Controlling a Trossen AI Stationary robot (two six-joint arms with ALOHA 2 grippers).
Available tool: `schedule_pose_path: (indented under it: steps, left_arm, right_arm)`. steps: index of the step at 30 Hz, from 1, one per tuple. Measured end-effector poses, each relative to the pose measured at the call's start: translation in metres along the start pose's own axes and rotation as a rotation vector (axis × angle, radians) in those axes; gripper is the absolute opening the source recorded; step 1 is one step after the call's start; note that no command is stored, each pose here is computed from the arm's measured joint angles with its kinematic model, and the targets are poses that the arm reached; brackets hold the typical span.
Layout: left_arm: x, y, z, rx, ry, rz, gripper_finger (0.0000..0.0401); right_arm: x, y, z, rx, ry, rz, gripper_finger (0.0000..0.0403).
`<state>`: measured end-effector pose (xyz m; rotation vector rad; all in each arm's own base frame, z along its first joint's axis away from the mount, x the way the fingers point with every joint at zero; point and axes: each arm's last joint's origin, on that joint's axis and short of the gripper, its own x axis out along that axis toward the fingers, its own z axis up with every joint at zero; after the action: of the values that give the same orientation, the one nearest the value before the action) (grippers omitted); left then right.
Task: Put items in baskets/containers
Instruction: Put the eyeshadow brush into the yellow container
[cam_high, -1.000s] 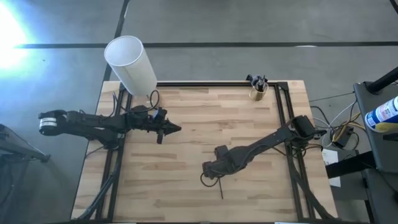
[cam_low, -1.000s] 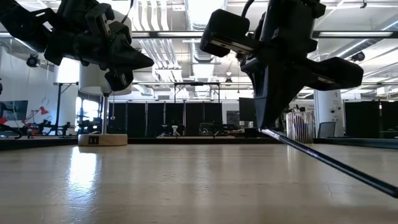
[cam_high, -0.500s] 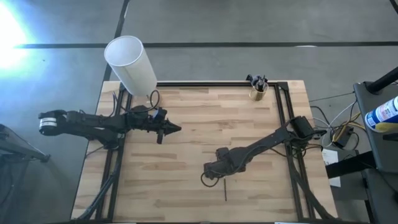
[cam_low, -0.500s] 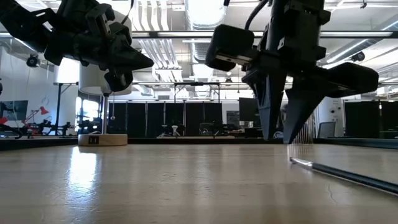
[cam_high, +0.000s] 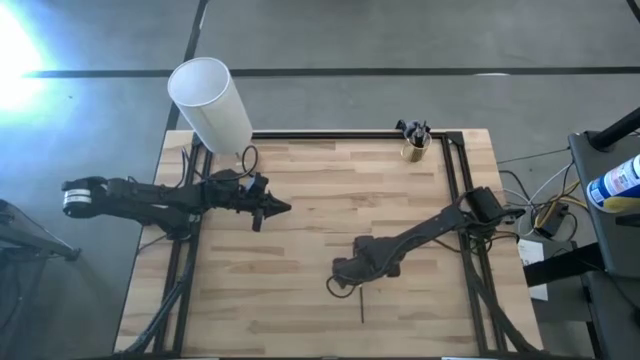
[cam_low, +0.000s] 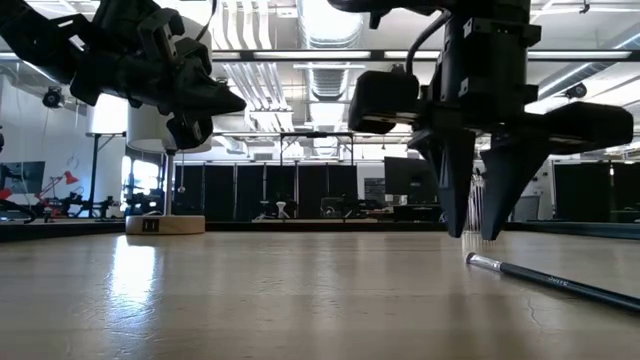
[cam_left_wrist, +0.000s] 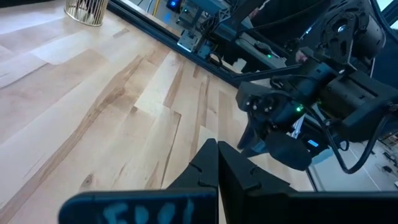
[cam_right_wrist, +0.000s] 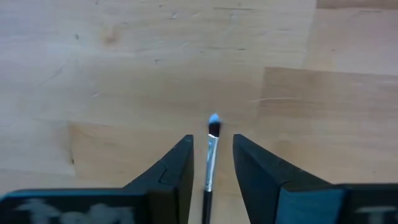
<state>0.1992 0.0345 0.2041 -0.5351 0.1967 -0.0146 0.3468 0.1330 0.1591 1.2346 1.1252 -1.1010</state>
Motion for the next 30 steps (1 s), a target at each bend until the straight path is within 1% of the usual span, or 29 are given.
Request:
schedule_pose_path:
  steps: [8, 12, 18, 22, 30]
  left_arm:
    - [0.000, 0.000, -0.001, -0.001, 0.005, 0.002, 0.0000]
    - [0.000, 0.000, -0.001, -0.001, 0.005, 0.002, 0.0000]
    - [0.000, 0.000, -0.001, 0.000, 0.005, 0.002, 0.0000]
    - [0.000, 0.000, -0.001, 0.003, 0.005, 0.002, 0.0000]
    - [0.000, 0.000, -0.001, 0.007, 0.006, 0.002, 0.0000]
  right_arm:
    - [0.014, 0.002, 0.000, -0.006, -0.009, -0.012, 0.0075]
    - [0.015, 0.000, 0.001, -0.007, -0.051, -0.008, 0.0057]
    - [0.020, 0.002, 0.001, -0.026, -0.040, 0.047, 0.0029]
    - [0.022, 0.001, 0.001, -0.030, -0.033, 0.053, 0.0023]
    - [0.019, 0.002, 0.001, -0.113, -0.050, 0.068, 0.0009]
